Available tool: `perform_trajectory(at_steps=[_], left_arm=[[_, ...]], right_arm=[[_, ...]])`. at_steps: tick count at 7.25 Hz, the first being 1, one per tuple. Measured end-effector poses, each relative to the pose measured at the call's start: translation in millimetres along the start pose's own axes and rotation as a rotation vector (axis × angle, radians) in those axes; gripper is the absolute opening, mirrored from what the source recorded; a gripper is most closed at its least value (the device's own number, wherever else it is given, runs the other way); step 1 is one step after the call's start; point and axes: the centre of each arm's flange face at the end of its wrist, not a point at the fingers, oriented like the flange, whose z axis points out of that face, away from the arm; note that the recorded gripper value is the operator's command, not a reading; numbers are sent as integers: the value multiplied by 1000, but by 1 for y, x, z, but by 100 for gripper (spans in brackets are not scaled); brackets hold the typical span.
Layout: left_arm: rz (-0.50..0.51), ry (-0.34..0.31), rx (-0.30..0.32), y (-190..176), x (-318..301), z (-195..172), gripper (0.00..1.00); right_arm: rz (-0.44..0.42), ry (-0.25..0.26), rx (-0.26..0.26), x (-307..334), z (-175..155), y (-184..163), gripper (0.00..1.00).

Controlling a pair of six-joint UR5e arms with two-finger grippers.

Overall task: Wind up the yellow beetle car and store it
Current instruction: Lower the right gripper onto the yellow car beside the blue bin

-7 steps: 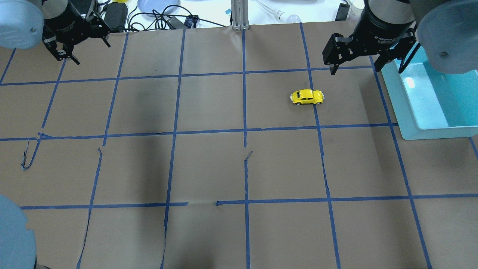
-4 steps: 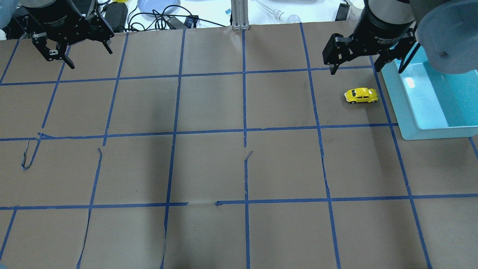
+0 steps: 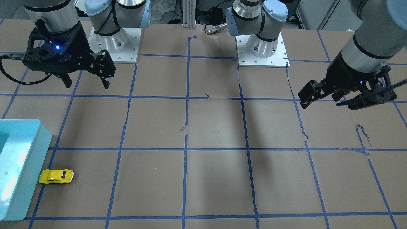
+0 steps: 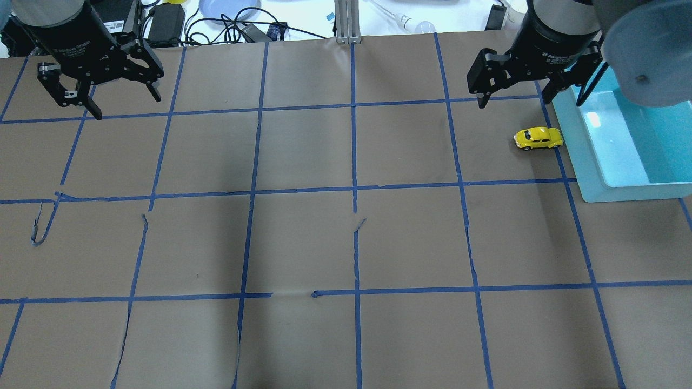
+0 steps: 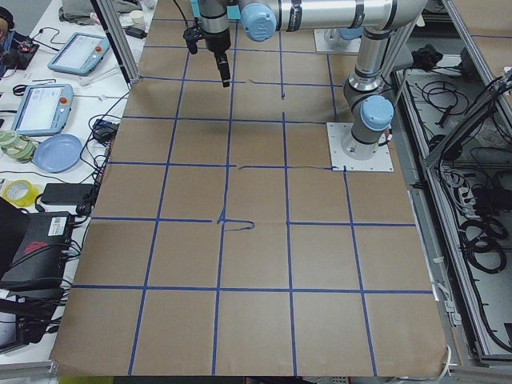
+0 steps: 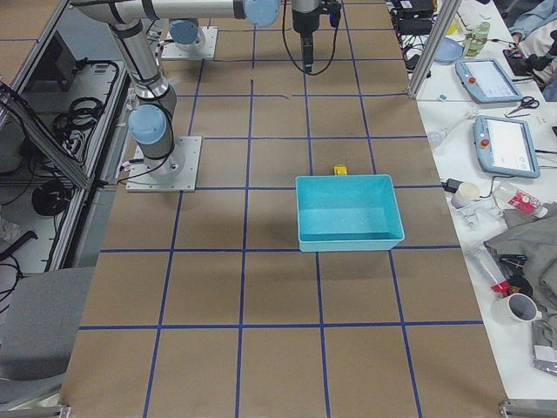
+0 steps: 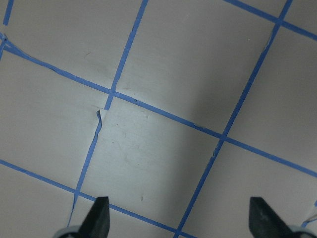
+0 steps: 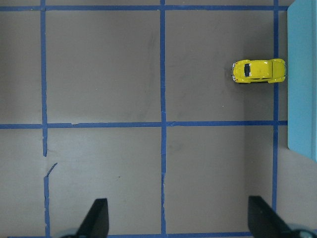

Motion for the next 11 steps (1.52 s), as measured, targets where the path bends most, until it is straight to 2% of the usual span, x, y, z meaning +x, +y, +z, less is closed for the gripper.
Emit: perform_trajectory(at_steps=[1,3,4,5,6,8,11], left_arm=[[69,-3,20,9,1,-10,100],[142,9,52,24,23,-24,100],[181,20,65,29,41,-26,100],[205,27,80,32,54,-28,100],[216,35,107,32,59,-32,100],[228,43,147,34,66,-35,100],[242,47,122,41,69,-19,100]], right_arm=[[1,-1,1,0,0,-1,100],[4,-18,3,-1,3,-10,100],[17,-39,-2,2,8,-19,100],[57,-67,-27,6,24,-32,100],[116,-92,-64,10,45,-43,100],[240,-99,-130,28,82,-58,100],[497,-71,-193,83,133,-62,100]])
